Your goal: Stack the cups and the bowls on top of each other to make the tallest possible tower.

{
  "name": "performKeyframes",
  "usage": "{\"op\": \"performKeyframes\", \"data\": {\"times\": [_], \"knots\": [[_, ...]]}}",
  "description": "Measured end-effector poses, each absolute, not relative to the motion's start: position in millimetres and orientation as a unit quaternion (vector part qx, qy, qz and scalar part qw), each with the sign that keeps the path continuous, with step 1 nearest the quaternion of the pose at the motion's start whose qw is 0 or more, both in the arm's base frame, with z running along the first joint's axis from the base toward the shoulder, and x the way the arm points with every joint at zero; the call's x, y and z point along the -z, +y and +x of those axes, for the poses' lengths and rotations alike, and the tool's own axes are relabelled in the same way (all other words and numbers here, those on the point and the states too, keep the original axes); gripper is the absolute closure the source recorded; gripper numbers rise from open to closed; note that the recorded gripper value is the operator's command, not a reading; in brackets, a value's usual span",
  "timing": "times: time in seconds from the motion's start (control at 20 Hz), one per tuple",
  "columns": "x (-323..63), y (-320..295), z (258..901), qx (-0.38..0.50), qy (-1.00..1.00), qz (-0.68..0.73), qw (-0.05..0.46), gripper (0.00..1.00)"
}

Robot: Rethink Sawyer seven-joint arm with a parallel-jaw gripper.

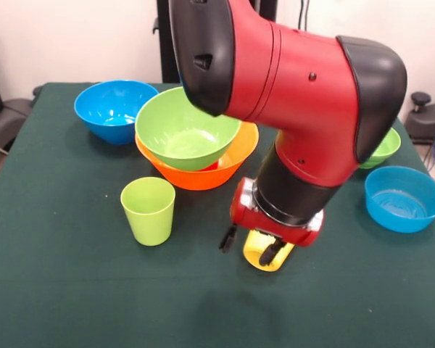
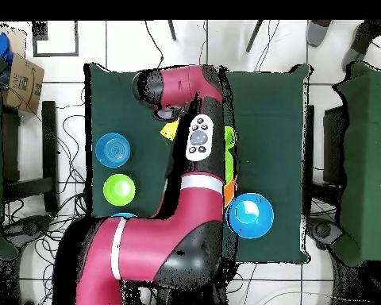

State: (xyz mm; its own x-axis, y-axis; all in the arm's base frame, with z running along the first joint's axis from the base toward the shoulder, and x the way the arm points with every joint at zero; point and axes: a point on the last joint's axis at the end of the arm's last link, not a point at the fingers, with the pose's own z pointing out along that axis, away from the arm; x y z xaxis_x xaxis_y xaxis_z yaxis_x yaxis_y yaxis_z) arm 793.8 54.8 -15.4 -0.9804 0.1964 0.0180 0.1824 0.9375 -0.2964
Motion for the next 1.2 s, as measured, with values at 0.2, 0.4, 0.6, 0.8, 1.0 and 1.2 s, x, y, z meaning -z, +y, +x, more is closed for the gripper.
{"op": "performKeyframes", "data": {"times": [0.2, 0.4, 0.6, 0.8, 1.0, 1.2], "knots": [[22, 56, 799, -0.147, -0.984, -0.097, 0.021, 0.00], [25, 58, 804, -0.151, -0.983, -0.099, 0.032, 0.00], [25, 58, 806, -0.160, -0.980, -0.104, 0.059, 0.00], [22, 58, 808, -0.169, -0.976, -0.109, 0.081, 0.00], [19, 58, 812, -0.173, -0.975, -0.111, 0.085, 0.00], [15, 57, 818, -0.178, -0.975, -0.110, 0.074, 0.00]]}}
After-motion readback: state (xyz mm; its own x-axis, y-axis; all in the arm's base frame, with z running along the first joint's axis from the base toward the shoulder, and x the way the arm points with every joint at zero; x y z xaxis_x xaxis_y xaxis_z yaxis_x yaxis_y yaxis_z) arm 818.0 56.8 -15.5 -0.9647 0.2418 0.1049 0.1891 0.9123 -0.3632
